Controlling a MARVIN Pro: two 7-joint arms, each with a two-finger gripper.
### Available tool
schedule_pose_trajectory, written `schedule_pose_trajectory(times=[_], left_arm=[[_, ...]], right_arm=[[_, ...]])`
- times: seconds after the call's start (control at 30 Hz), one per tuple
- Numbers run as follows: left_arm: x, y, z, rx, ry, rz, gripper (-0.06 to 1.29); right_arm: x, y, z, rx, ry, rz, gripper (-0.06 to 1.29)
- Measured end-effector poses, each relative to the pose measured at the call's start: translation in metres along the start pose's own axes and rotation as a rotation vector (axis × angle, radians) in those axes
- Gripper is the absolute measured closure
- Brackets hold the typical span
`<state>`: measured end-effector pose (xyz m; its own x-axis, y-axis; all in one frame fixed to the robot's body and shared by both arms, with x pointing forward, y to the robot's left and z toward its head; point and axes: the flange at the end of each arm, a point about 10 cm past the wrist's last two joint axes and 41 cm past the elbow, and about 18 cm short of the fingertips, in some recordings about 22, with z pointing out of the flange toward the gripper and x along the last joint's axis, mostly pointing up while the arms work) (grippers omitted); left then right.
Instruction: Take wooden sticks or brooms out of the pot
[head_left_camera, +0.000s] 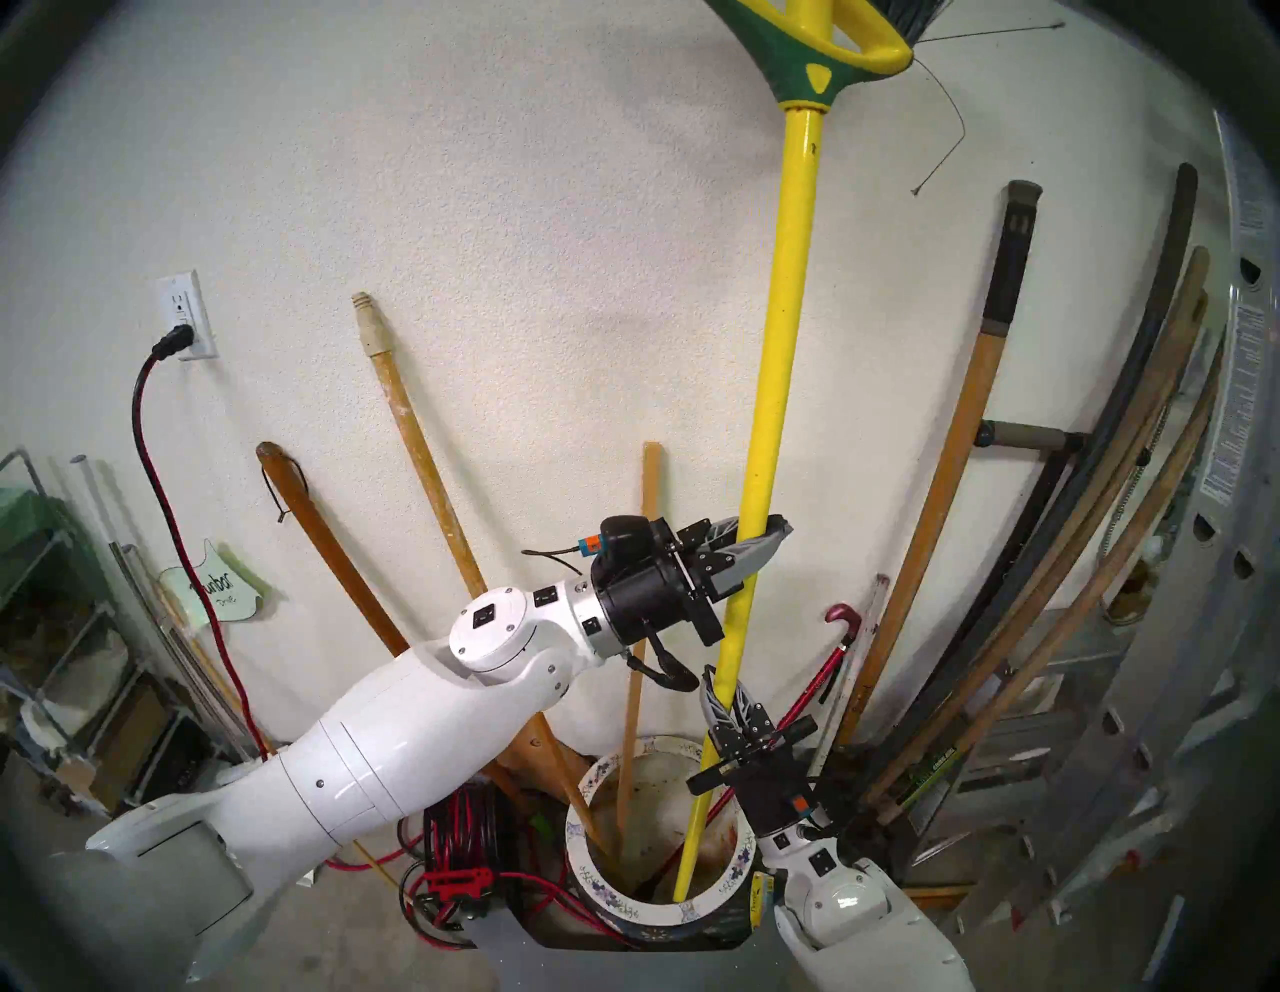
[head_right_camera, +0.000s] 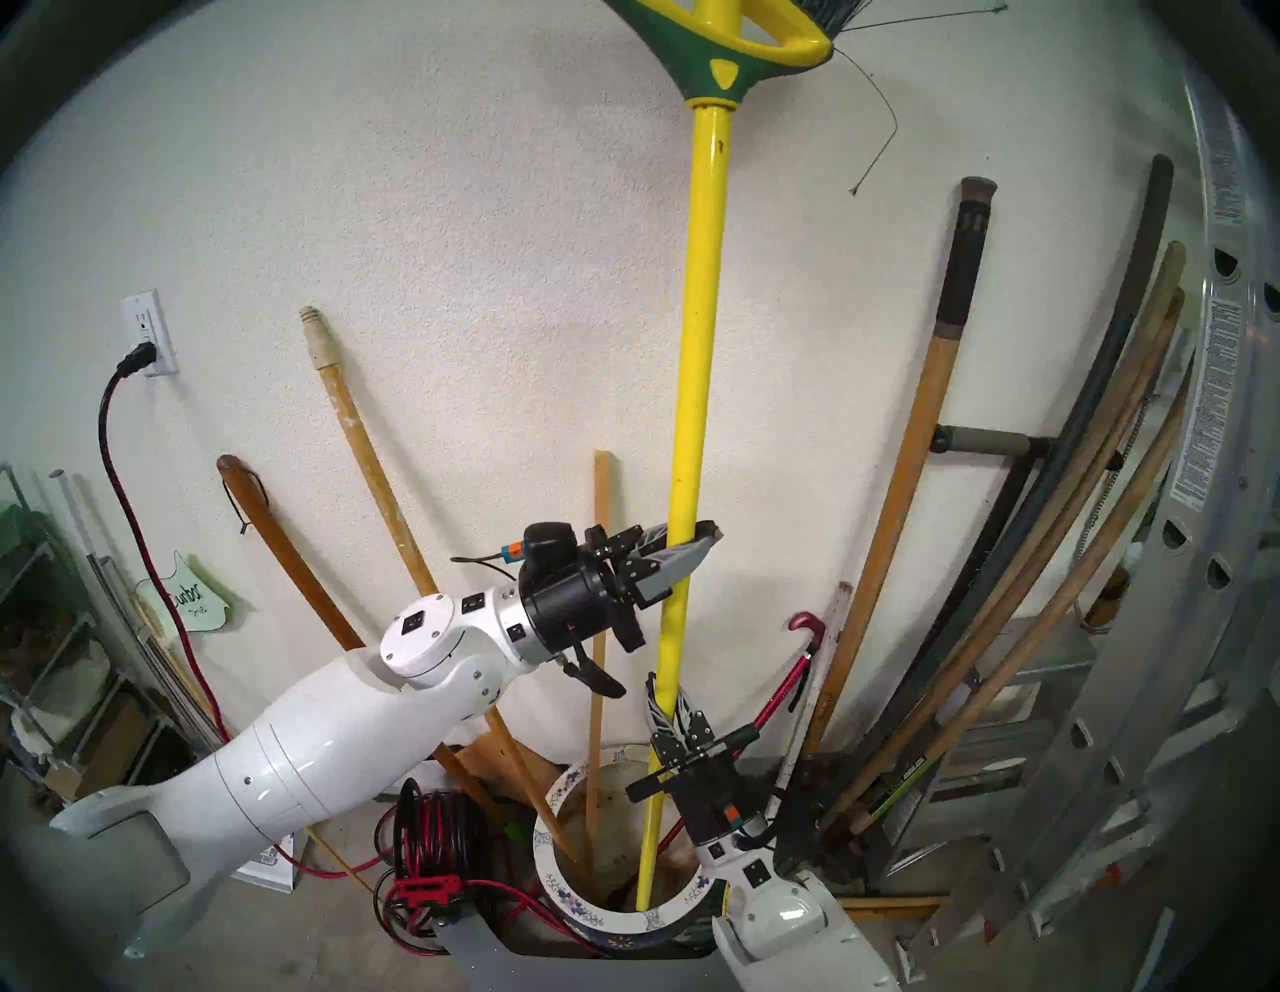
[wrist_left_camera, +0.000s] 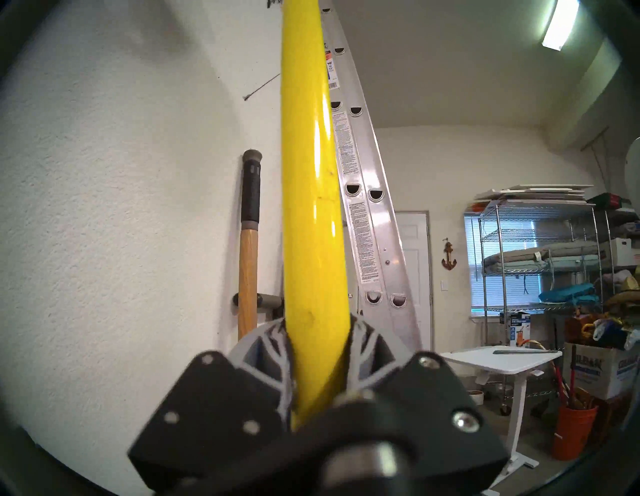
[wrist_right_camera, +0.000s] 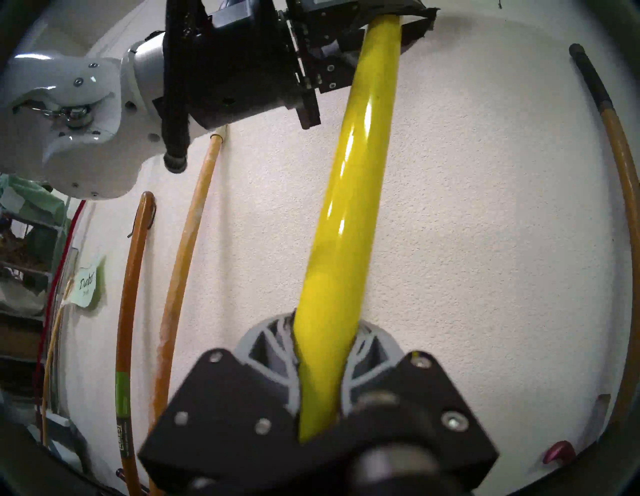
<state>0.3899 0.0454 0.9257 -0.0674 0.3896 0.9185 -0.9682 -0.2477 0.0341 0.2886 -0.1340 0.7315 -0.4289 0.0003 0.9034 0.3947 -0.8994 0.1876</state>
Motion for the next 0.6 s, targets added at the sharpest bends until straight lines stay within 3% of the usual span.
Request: schedule_pose_trajectory(times=[0.6], left_arm=[[0.033,-0.014,0.03,-0.001,0.043,0.04,1.03]], right_arm=[[0.035,0.046,0.027,0.041,-0.03,-0.041,1.09]])
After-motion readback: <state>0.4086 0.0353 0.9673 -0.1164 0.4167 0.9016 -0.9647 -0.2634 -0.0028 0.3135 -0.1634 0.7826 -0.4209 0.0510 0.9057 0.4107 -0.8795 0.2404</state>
